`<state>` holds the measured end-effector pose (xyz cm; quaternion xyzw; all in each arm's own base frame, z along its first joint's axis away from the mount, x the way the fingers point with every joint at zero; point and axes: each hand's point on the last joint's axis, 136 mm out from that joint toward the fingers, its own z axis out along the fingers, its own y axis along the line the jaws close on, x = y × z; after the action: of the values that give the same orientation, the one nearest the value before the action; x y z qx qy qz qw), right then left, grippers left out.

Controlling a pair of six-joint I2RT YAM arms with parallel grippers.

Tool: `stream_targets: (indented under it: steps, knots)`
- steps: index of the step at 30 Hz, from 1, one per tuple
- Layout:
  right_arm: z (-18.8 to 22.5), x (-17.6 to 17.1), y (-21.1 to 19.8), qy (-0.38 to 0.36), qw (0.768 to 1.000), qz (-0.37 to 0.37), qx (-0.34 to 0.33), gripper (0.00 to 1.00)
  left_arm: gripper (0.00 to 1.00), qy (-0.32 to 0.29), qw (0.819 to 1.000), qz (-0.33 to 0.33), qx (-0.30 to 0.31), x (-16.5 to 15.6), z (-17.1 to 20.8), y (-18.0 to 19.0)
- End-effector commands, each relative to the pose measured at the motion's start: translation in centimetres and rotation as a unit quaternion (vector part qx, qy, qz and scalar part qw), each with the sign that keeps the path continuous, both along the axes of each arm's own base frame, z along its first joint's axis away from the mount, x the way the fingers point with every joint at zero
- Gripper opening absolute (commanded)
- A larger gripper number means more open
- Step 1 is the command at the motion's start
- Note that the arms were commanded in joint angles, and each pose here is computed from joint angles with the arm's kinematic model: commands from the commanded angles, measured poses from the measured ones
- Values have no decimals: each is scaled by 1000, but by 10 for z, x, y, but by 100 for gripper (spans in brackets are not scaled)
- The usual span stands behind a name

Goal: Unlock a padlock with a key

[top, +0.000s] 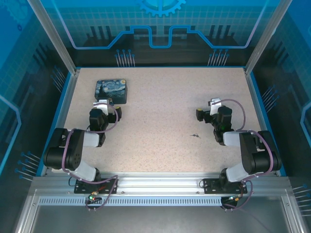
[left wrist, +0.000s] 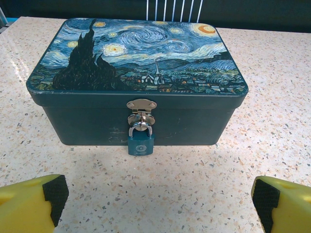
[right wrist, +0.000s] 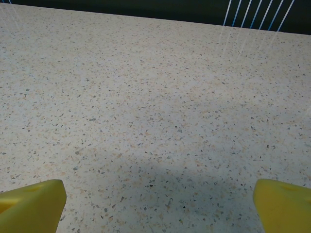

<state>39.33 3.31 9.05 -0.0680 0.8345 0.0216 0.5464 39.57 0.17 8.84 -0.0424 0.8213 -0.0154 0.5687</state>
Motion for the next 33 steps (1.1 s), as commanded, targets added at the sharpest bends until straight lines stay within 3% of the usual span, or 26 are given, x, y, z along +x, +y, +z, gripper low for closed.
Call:
stream_targets:
  steps: [1,11,18,21,25,33]
  knots:
    - [3,4,-1,-4,1000,2,-2,100,99,-10,1000,4,-5,2,5,1]
    - [7,3,-3,-3,1000,3,4,100,99,-12,1000,-15,-4,1,6,-5]
    - [38,5,-13,35,999,-34,9,100,99,-20,1000,23,0,-4,30,7]
    - [61,2,-22,33,994,-81,59,100,99,-3,1000,25,1,-1,42,7]
    - [76,-10,-50,63,968,-187,153,100,99,30,999,30,-27,4,63,5]
    - [85,-14,-24,145,964,-124,184,100,99,65,993,69,-67,26,98,13]
